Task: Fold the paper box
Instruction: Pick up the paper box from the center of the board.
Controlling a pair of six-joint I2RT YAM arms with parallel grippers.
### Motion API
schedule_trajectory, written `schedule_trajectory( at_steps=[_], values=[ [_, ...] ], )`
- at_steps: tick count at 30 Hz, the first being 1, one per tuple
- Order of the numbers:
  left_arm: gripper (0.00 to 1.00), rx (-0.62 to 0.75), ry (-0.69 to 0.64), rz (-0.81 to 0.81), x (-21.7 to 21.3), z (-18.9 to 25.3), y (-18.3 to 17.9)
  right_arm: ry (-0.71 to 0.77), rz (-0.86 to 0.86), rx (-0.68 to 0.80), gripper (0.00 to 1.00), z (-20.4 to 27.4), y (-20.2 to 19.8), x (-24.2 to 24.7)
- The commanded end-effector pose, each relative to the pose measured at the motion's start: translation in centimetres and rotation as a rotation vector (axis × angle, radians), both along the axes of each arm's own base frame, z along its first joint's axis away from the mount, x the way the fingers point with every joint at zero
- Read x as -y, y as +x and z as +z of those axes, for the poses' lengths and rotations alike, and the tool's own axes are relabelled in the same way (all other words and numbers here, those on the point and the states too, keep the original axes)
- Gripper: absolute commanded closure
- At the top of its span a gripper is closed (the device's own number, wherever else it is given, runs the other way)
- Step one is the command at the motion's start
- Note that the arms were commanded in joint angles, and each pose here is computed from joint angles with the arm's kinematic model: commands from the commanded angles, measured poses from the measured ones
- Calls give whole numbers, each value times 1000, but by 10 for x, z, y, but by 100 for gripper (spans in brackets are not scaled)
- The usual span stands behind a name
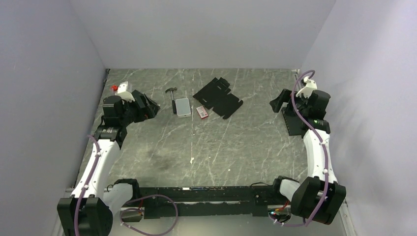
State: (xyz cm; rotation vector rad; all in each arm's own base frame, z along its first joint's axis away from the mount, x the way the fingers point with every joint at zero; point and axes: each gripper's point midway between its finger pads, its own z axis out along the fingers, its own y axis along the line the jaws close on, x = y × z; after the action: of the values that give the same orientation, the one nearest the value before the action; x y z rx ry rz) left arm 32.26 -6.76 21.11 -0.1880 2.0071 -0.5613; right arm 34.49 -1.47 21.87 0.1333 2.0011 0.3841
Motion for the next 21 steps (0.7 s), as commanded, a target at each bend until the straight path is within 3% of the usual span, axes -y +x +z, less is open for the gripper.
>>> schedule_trajectory(
  at_steps=[1,4,7,14,21],
  values=[
    [1,32,-52,-41,11,11,4,-33,258,107,0,6,-7,-31],
    [1,-5,-121,-56,19,7,5,-71,541,185,0,4,-29,-63],
    [1,-96,-228,-63,30,-3,7,-60,639,194,0,-1,-40,-74],
    [1,-238,-422,-174,60,-12,18,-6,644,155,0,-10,-40,-76],
    [2,-267,-408,-222,88,-20,33,-4,631,140,0,-13,-37,-74]
  ],
)
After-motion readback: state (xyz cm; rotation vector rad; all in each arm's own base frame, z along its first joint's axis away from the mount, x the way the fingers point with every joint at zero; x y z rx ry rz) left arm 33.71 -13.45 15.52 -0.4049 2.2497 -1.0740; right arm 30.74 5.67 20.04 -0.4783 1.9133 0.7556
